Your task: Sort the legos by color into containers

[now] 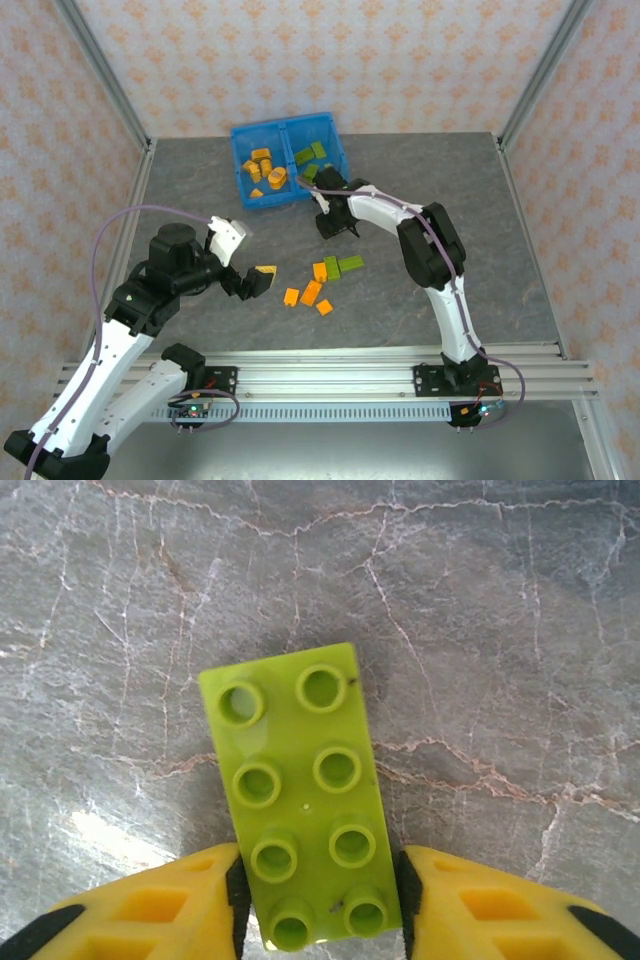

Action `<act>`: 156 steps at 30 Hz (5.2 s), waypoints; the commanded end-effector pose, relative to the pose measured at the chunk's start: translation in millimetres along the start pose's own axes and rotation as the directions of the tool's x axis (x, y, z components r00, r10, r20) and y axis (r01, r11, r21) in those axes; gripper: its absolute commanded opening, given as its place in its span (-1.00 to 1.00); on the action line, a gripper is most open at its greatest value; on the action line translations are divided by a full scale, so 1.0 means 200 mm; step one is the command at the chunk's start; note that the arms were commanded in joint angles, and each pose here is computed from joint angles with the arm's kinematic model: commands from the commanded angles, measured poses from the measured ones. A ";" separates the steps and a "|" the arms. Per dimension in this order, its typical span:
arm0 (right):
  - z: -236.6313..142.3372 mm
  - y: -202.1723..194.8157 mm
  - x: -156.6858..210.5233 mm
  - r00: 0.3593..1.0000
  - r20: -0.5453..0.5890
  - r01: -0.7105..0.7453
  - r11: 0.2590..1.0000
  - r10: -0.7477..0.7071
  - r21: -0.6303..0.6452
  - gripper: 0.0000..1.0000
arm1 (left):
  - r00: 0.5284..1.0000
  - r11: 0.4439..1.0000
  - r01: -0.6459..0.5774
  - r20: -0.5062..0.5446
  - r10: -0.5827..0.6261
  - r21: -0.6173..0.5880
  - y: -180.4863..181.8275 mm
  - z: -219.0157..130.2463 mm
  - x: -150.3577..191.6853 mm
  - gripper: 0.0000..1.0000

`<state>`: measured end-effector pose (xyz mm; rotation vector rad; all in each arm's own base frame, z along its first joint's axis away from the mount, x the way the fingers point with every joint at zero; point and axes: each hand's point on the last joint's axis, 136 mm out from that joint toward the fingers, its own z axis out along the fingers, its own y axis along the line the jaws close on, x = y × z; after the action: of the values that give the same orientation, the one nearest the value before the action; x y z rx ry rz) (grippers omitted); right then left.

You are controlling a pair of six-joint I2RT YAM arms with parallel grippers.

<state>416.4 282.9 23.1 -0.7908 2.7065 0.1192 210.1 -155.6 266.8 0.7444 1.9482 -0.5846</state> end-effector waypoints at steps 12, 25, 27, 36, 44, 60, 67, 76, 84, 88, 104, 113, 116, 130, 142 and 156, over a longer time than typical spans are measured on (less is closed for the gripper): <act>-0.34 0.02 0.02 0.985 0.143 -0.092 0.994 0.099 -0.050 -0.42 | 0.999 0.999 -0.034 0.032 0.034 0.009 -0.02 -0.05 -0.06 0.99; -0.97 -0.09 -0.43 0.817 0.542 -0.200 0.978 0.195 -0.050 -0.42 | 0.996 0.998 -0.056 0.069 0.054 0.025 -0.05 -0.08 -0.08 0.99; -0.96 -0.13 -0.54 0.814 0.545 -0.224 0.974 0.199 -0.021 -0.42 | 0.996 0.998 -0.056 0.069 0.054 0.016 -0.04 -0.08 -0.08 0.99; -0.63 -0.37 -0.94 0.804 0.528 -0.362 0.929 0.273 0.071 -0.42 | 0.997 0.999 -0.049 0.061 0.050 -0.008 -0.02 -0.08 -0.07 0.99; -0.44 -0.37 -1.06 0.773 0.553 -0.360 0.933 0.311 -0.022 -0.30 | 0.997 0.982 0.020 0.080 -0.005 -0.185 0.13 -0.10 -0.09 0.99; -0.88 -0.28 -0.93 0.757 0.548 -0.358 0.927 0.356 -0.107 0.05 | 0.998 0.976 0.045 0.040 -0.037 -0.214 0.17 -0.07 -0.05 0.99; -1.01 -0.11 -0.35 0.756 0.531 -0.347 0.923 0.382 -0.168 0.11 | 0.999 0.991 0.037 0.008 -0.036 -0.130 0.12 -0.03 -0.03 0.99; -0.81 -0.10 0.50 0.546 0.349 -0.780 0.614 0.761 -0.119 0.26 | 0.998 0.995 0.061 -0.025 -0.063 -0.083 0.10 0.03 -0.02 0.99; -0.64 0.02 0.69 0.307 0.312 -0.950 0.309 0.899 0.045 0.66 | 0.998 0.994 0.058 -0.024 -0.060 -0.092 0.10 0.02 -0.02 0.99; -0.58 0.02 0.61 0.320 0.333 -0.947 0.311 0.887 0.083 0.72 | 0.998 0.994 0.054 -0.011 -0.056 -0.097 0.10 0.00 -0.02 0.99; -0.22 0.13 0.65 0.293 0.219 -0.943 0.243 0.931 0.228 0.58 | 0.999 0.994 0.052 -0.008 -0.053 -0.099 0.10 -0.01 -0.03 0.99; -0.12 0.15 0.75 0.282 0.178 -0.937 0.232 0.943 0.261 0.29 | 0.998 0.994 0.052 -0.013 -0.053 -0.101 0.10 0.00 -0.02 0.99; -0.11 0.13 0.77 0.269 0.176 -0.941 0.220 0.947 0.257 0.47 | 0.999 0.994 0.051 -0.013 -0.053 -0.101 0.10 0.00 -0.02 0.99; -0.03 0.09 0.99 0.093 0.107 -0.950 0.056 0.990 0.307 -0.19 | 0.998 0.993 0.051 -0.017 -0.054 -0.104 0.11 0.00 -0.02 0.99; -0.35 -0.12 0.90 0.210 0.311 -0.959 0.133 0.927 0.250 -0.42 | 0.998 0.993 0.051 -0.020 -0.054 -0.106 0.11 0.00 -0.02 0.99; -0.98 -0.14 0.10 0.481 0.586 -0.748 0.654 0.652 -0.113 -0.42 | 1.000 0.998 0.025 0.001 -0.025 -0.051 0.06 -0.01 -0.04 0.99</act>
<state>323.3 193.4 139.5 0.7221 2.3557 0.2124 225.2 -146.3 255.4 0.6639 2.0239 -0.5237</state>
